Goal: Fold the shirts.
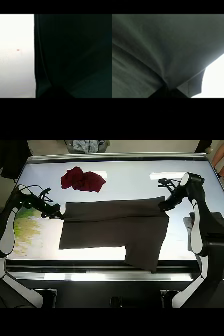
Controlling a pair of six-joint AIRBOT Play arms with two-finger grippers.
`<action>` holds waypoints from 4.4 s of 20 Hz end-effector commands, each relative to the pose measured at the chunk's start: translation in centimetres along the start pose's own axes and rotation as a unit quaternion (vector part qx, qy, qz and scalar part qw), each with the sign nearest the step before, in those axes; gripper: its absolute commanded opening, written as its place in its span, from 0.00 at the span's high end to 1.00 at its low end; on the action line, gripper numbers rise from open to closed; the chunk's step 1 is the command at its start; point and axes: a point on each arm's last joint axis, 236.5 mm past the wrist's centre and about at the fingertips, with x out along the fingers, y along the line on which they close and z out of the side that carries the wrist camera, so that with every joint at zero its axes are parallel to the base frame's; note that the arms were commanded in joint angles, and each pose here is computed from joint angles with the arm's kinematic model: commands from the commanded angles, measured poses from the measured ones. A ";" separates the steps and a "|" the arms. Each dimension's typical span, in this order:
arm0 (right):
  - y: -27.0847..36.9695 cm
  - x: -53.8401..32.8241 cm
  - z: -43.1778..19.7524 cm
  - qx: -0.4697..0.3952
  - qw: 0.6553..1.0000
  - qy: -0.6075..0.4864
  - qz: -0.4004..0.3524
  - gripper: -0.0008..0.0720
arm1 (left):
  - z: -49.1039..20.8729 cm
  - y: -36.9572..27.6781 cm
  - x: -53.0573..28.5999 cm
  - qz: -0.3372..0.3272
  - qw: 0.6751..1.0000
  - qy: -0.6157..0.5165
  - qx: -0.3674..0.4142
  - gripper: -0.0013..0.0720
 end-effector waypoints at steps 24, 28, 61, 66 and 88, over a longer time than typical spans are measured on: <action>3.4 -5.5 -15.5 0.060 0.995 0.052 0.068 0.26 | -15.5 1.8 4.8 -0.001 0.994 -0.017 -0.107 0.35; 6.4 -3.2 -18.6 0.066 0.991 0.068 0.095 0.25 | -15.5 1.4 5.0 0.000 0.995 -0.015 -0.095 0.91; -0.9 -6.9 4.9 0.118 0.933 -0.336 0.053 0.93 | 4.8 -1.2 -5.2 -0.010 0.980 -0.198 -0.027 0.95; -2.0 -1.1 7.5 0.148 0.937 -0.312 0.051 0.92 | 9.0 0.3 -1.1 -0.018 0.981 -0.182 -0.057 0.95; -5.3 3.7 -0.4 0.271 0.920 -0.180 0.219 0.01 | 6.8 -10.1 -19.3 -0.013 0.952 -0.294 0.081 0.01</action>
